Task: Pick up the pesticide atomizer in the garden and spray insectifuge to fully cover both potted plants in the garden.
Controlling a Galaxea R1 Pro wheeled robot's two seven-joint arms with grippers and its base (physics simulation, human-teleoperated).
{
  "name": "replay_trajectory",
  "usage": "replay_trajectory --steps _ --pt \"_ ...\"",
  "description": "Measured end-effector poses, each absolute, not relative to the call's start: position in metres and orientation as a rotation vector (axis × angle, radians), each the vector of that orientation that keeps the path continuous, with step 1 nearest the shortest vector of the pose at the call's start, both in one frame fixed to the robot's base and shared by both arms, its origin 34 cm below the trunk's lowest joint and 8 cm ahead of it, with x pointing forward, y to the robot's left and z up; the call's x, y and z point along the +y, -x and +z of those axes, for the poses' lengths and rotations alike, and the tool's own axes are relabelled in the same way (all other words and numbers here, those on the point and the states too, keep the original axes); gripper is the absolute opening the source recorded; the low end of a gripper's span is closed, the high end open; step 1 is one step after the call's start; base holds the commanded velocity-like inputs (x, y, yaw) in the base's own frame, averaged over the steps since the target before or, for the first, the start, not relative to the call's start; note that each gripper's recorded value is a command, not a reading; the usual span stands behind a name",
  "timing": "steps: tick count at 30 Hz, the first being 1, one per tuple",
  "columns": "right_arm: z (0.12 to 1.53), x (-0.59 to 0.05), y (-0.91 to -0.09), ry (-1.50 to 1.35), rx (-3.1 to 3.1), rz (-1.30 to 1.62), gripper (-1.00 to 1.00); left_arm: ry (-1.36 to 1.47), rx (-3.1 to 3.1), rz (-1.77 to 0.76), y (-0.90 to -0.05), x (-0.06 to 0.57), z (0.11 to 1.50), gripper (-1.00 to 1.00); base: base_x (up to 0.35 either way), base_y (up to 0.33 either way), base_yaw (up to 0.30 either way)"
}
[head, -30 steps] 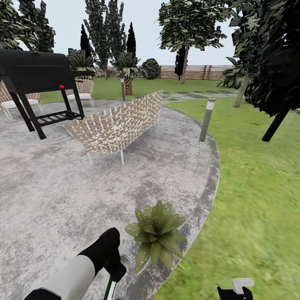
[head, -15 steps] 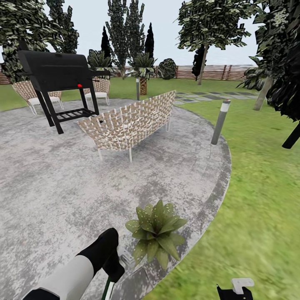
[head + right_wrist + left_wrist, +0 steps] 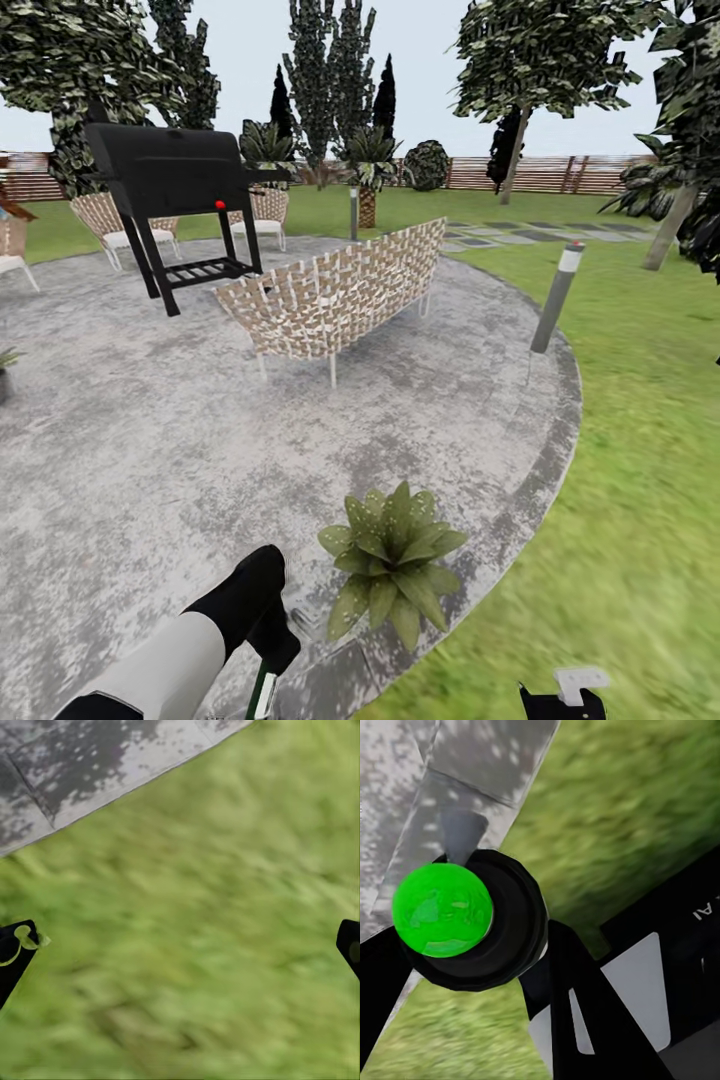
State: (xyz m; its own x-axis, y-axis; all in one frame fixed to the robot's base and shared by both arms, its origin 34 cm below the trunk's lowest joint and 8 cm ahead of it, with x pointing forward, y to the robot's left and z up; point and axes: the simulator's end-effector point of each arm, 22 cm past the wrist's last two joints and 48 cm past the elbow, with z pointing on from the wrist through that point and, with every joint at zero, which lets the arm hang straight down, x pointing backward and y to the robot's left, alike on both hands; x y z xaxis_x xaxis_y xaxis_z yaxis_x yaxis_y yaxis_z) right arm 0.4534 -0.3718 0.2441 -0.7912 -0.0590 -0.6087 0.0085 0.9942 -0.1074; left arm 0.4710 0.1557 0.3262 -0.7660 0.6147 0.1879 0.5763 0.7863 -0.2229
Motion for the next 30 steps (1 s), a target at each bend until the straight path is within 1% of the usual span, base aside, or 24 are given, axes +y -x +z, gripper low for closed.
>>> replay_trajectory --steps 5,7,16,26,30 --pt "0.2442 -0.3720 -0.4535 0.035 2.480 -0.138 1.00 0.928 -2.728 0.221 -0.4717 0.1549 0.3267 -1.00 0.014 -0.001 0.278" --pt "0.2446 -0.3725 -0.4537 0.035 2.478 -0.139 1.00 0.928 -2.729 0.221 -0.4718 0.1549 0.3269 -1.00 0.165 -0.111 0.102" --pt "0.2458 -0.3791 -0.4538 0.033 2.478 -0.149 1.00 0.925 -2.730 0.223 -0.4719 0.1549 0.3270 -1.00 0.187 -0.216 0.024" --pt "0.2466 -0.3789 -0.4547 0.035 2.475 -0.150 1.00 0.933 -2.731 0.225 -0.4723 0.1508 0.3286 -1.00 0.012 -0.269 0.255" --pt "0.2474 -0.3809 -0.4552 0.035 2.473 -0.154 1.00 0.936 -2.731 0.226 -0.4725 0.1498 0.3290 -1.00 -0.063 -0.268 0.076"
